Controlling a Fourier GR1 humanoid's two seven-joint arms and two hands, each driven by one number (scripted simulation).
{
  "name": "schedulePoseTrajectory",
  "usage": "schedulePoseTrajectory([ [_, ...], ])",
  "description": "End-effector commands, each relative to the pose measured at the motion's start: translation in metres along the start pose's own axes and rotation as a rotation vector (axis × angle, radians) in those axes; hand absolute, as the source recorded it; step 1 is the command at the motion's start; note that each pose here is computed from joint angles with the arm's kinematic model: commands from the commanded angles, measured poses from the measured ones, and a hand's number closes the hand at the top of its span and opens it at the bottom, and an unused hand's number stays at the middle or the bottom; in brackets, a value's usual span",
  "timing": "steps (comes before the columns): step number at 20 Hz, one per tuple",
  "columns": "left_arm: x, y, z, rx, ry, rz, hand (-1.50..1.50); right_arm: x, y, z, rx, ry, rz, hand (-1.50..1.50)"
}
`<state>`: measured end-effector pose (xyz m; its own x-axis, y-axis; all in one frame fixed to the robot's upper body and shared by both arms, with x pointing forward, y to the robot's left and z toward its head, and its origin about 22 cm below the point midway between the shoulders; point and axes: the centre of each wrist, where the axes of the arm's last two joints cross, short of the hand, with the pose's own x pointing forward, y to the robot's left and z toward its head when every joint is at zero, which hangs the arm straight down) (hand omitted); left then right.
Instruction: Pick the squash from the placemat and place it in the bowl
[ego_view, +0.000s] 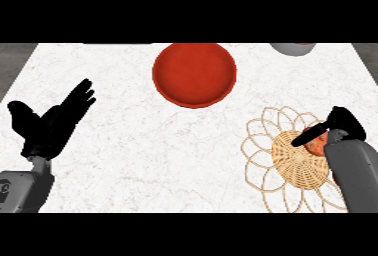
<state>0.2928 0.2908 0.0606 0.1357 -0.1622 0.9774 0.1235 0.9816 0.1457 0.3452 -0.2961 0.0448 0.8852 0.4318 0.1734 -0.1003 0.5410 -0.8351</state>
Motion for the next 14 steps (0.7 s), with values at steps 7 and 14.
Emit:
schedulePoseTrajectory([
  [7, -0.003, 0.011, 0.001, -0.003, -0.001, -0.013, 0.00, -0.015, 0.021, -0.013, 0.019, 0.048, 0.024, 1.50],
  [14, 0.012, 0.014, -0.008, -0.012, -0.011, 0.002, 0.00, -0.011, 0.010, -0.018, -0.096, 0.003, 0.011, 1.50],
])
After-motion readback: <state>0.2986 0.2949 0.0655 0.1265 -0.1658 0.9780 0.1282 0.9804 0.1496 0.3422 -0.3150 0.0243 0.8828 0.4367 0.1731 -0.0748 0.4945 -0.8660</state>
